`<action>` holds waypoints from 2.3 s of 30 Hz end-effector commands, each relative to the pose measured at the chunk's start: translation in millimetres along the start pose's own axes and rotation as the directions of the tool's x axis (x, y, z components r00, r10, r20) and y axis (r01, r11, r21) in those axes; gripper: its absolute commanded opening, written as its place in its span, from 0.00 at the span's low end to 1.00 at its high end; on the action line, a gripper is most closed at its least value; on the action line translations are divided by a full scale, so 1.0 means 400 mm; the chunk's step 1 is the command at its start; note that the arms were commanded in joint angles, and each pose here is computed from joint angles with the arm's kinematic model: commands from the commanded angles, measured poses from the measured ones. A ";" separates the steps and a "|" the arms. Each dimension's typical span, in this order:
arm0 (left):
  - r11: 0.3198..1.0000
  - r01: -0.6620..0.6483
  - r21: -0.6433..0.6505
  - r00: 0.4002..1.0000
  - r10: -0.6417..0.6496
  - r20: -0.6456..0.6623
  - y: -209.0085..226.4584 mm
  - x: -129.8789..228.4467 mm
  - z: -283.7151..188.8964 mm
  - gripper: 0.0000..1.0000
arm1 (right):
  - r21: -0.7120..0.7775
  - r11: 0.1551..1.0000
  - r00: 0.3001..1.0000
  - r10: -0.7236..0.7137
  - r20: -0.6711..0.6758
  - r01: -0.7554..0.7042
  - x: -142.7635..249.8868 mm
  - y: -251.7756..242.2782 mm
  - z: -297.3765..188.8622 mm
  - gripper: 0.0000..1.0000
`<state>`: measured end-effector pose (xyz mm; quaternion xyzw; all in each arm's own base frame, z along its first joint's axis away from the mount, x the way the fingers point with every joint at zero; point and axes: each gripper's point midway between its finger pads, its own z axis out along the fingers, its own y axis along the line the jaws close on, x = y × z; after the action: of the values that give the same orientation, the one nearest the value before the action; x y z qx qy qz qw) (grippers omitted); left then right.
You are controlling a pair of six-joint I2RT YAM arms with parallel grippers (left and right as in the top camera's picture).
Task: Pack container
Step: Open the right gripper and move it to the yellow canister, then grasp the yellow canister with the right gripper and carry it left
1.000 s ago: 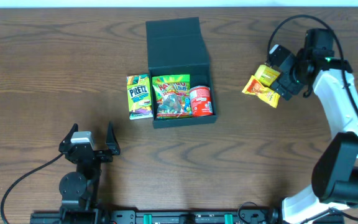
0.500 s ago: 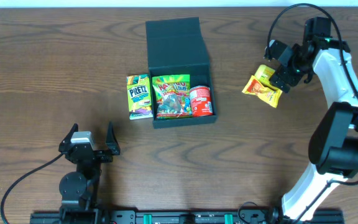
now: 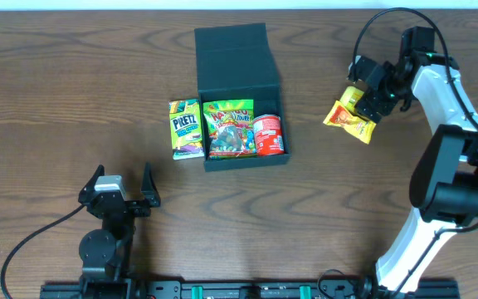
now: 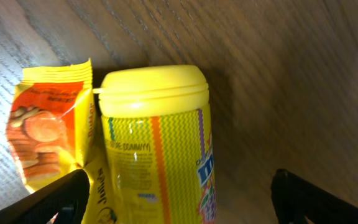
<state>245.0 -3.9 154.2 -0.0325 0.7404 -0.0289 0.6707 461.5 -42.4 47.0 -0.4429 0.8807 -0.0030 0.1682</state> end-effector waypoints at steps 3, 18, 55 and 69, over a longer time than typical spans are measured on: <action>1.000 -0.007 -0.017 0.998 0.006 -0.060 0.010 0.046 0.001 0.95 | -0.034 0.999 1.000 0.009 0.028 -0.008 -0.003 0.000 0.033 0.94; 1.000 -0.007 -0.017 0.998 0.006 -0.060 0.010 0.046 0.001 0.96 | -0.060 0.997 0.996 0.047 0.071 -0.042 -0.020 0.007 0.044 0.81; 1.000 -0.007 -0.017 0.998 0.006 -0.060 0.010 0.046 0.001 0.95 | -0.014 1.000 0.998 0.007 0.062 -0.007 -0.098 0.008 0.057 0.52; 1.000 -0.007 -0.017 0.998 0.006 -0.060 0.010 0.046 0.001 0.95 | 0.022 0.999 0.992 -0.040 0.122 0.038 -0.214 0.033 -0.058 0.51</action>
<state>245.0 -3.9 154.2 -0.0325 0.7404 -0.0289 0.6707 482.7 15.6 50.3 -0.4534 0.8718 0.0238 0.1838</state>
